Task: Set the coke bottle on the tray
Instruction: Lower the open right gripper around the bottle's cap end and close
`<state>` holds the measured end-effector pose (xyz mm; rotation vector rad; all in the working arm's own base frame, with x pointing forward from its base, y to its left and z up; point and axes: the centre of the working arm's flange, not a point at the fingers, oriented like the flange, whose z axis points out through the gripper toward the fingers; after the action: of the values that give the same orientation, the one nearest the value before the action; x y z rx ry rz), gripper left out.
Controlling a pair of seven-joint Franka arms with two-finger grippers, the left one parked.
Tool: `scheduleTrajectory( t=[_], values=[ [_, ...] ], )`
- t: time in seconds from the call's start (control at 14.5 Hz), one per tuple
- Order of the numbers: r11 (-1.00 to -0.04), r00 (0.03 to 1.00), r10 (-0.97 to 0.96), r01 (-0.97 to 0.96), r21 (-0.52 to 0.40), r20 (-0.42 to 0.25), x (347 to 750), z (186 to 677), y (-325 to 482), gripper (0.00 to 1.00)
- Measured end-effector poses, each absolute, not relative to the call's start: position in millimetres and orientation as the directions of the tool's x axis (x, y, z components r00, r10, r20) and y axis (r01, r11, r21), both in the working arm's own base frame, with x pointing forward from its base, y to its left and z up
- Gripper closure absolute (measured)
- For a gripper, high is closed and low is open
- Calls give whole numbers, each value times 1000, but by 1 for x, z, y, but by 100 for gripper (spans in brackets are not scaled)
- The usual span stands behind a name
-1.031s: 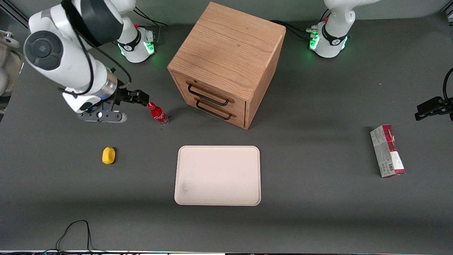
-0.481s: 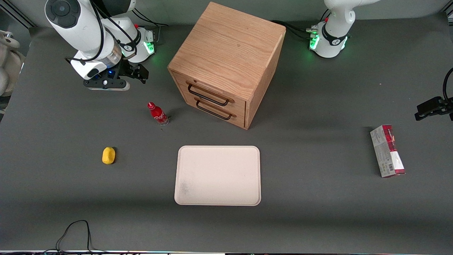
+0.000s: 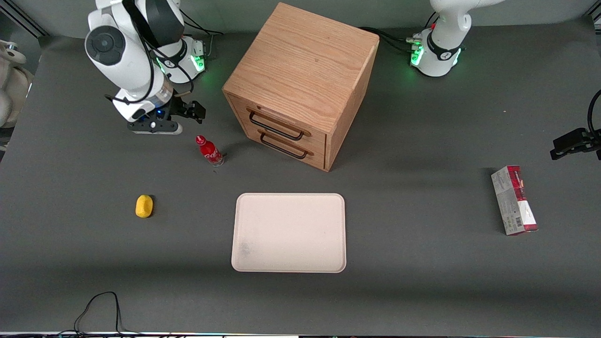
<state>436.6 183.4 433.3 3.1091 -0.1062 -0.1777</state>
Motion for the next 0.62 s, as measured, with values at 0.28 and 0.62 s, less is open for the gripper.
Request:
scheduleTrajectory(
  t=[0.28, 0.62],
  values=[
    [-997, 992, -75, -75, 13, -98, 441, 387, 181, 0],
    [-997, 992, -78, -79, 1, -98, 443, 340, 179, 0]
  ],
)
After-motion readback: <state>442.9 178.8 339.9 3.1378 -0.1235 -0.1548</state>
